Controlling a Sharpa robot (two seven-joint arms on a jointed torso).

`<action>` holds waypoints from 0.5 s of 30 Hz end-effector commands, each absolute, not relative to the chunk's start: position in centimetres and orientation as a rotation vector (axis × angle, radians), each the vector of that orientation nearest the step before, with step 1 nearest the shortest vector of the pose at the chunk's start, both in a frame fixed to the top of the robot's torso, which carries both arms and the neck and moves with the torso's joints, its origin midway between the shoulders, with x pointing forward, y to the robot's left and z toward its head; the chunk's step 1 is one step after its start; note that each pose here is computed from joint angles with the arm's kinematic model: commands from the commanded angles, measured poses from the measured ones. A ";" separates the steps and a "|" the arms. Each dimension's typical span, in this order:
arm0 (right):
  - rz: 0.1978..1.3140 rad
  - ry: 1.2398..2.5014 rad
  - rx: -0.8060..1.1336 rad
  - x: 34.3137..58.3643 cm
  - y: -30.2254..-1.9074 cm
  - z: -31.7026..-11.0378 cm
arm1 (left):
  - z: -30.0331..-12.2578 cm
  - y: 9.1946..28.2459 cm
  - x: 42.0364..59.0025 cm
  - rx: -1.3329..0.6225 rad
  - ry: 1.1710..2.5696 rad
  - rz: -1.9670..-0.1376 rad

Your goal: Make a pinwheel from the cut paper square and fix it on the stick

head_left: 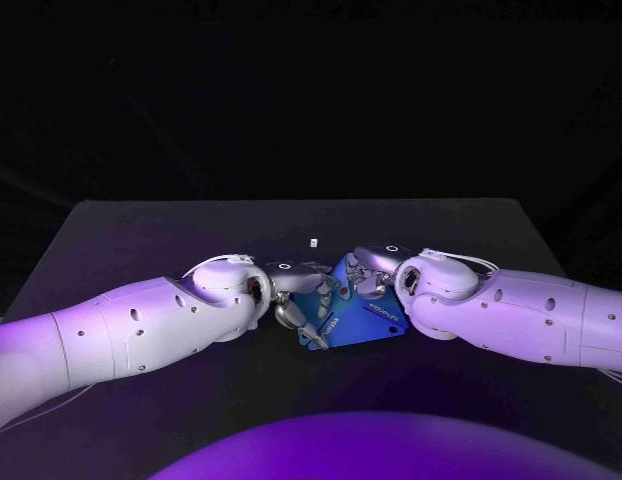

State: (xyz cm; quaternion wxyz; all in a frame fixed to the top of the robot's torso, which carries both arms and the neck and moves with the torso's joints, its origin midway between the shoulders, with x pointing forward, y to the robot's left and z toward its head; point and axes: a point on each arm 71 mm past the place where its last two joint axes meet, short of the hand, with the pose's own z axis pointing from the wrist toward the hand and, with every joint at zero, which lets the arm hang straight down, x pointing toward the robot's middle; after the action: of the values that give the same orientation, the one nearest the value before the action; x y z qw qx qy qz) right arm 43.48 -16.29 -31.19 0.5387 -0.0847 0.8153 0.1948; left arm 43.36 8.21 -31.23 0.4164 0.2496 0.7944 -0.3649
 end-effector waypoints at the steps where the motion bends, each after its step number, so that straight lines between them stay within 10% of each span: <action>1: 0.443 1.918 -0.240 43.5 -16.0 -31.1 | -31.2 8.0 43.4 0.631 1.993 -0.903; 15: 0.403 1.842 -0.262 44.0 -16.0 -30.6 | -31.5 8.3 43.6 0.636 2.026 -0.868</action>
State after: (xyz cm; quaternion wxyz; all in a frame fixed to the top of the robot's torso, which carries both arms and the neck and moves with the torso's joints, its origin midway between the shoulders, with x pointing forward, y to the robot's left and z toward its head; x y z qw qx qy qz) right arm 43.85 -16.03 -30.87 0.5628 -0.1031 0.7999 0.1812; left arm 43.60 8.42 -31.42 0.4171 0.2486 0.8005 -0.3515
